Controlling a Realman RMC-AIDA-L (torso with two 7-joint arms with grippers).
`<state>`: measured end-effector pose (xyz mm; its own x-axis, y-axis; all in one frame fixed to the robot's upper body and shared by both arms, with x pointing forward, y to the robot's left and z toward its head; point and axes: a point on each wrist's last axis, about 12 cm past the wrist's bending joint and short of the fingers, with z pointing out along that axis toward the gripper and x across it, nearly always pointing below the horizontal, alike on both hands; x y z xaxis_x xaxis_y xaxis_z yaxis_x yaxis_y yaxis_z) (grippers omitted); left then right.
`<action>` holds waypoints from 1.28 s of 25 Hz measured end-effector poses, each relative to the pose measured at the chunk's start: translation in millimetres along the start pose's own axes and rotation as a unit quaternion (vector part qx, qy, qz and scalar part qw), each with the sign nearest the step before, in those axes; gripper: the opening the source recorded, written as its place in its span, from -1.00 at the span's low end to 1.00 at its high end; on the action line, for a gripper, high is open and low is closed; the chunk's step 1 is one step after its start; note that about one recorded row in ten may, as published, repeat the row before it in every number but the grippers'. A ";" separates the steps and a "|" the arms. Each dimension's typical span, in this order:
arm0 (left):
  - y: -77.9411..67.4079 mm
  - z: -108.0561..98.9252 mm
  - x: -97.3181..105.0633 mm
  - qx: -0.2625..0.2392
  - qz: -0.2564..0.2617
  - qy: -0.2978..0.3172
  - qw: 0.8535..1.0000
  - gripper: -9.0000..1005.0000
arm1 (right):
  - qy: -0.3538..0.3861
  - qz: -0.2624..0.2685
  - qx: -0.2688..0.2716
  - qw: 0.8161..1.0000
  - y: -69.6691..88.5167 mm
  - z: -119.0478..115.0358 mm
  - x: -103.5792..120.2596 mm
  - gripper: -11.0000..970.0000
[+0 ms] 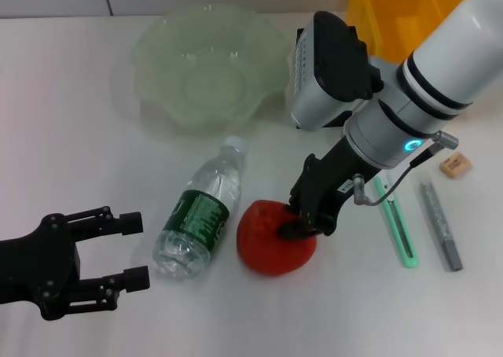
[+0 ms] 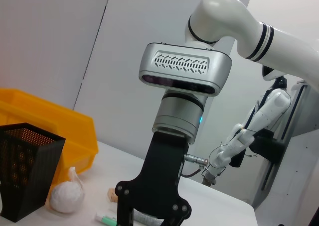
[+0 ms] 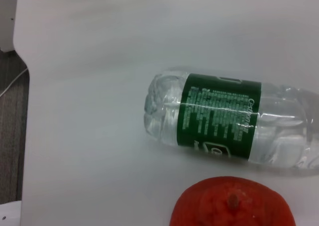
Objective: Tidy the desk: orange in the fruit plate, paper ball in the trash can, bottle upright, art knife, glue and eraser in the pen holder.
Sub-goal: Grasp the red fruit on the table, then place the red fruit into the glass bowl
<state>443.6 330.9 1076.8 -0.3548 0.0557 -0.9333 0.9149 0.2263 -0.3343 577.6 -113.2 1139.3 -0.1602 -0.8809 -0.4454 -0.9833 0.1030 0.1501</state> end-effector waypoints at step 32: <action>-0.6 0.3 -0.4 0.004 0.000 -0.001 1.000 0.52 | -0.260 0.103 0.205 0.938 -77.8 -60.5 -79.3 -0.90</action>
<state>443.2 330.4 1077.4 -0.3537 0.0545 -0.9338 0.9166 0.2191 -0.3344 672.0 -79.3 1216.4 -0.2667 -0.4897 -0.8301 -0.8600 0.5097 -0.0243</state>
